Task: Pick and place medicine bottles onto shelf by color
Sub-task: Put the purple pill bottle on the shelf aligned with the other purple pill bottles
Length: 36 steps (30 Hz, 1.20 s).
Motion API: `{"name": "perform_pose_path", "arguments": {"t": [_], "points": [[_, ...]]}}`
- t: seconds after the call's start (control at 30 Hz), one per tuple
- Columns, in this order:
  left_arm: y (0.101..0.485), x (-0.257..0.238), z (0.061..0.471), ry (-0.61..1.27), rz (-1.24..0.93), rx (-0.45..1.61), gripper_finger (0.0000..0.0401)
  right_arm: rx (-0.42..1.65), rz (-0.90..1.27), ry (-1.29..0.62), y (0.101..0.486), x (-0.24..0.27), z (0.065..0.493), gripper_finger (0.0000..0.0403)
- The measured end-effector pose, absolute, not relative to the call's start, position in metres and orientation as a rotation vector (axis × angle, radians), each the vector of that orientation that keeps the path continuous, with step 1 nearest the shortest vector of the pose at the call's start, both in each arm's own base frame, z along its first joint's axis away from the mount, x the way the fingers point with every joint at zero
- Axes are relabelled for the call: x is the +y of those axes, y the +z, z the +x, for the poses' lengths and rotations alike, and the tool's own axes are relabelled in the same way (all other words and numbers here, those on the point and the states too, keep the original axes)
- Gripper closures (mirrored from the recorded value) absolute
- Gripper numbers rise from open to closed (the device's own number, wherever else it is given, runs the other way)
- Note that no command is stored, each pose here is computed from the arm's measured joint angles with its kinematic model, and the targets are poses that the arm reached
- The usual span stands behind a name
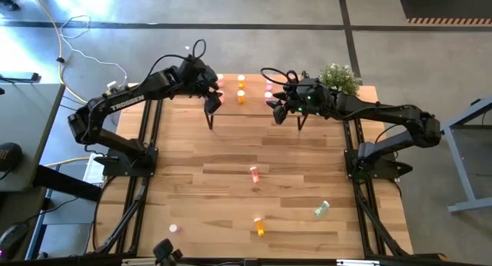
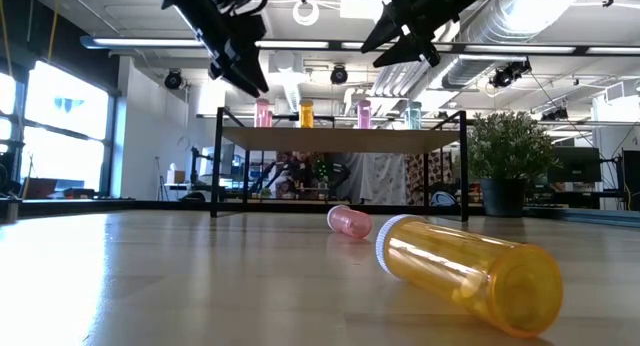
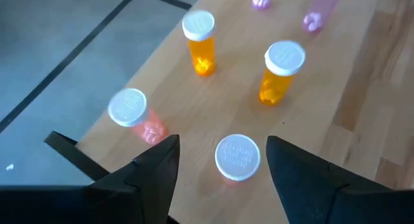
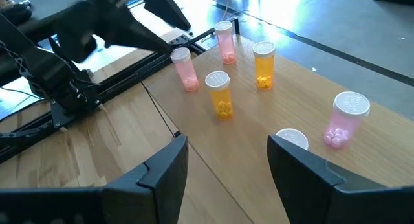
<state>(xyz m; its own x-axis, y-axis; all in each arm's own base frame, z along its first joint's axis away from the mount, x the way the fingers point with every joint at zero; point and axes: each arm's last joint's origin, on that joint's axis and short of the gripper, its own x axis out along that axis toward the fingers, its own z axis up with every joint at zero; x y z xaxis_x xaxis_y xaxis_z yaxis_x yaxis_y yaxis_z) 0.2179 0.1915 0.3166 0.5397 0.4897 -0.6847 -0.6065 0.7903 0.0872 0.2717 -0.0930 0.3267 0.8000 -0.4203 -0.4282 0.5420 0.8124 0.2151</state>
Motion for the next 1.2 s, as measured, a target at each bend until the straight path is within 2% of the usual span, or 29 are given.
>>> {"name": "perform_pose_path", "arguments": {"t": [0.27,0.53,0.9,1.2], "points": [[0.369,0.17,0.196,0.659,-0.216,0.77,0.018,0.356,0.366,-0.529,0.33,-0.092,0.269,0.0201],[0.392,0.117,0.176,0.49,-0.343,0.721,0.0183,0.401,0.375,-0.501,0.327,-0.09,0.267,0.0201],[0.363,0.039,0.162,0.364,-0.596,0.73,0.0184,0.427,0.426,-0.42,0.326,-0.087,0.266,0.0201],[0.326,-0.022,0.161,0.235,-0.783,0.914,0.0185,0.43,0.426,-0.367,0.328,-0.081,0.266,0.0201]]}}
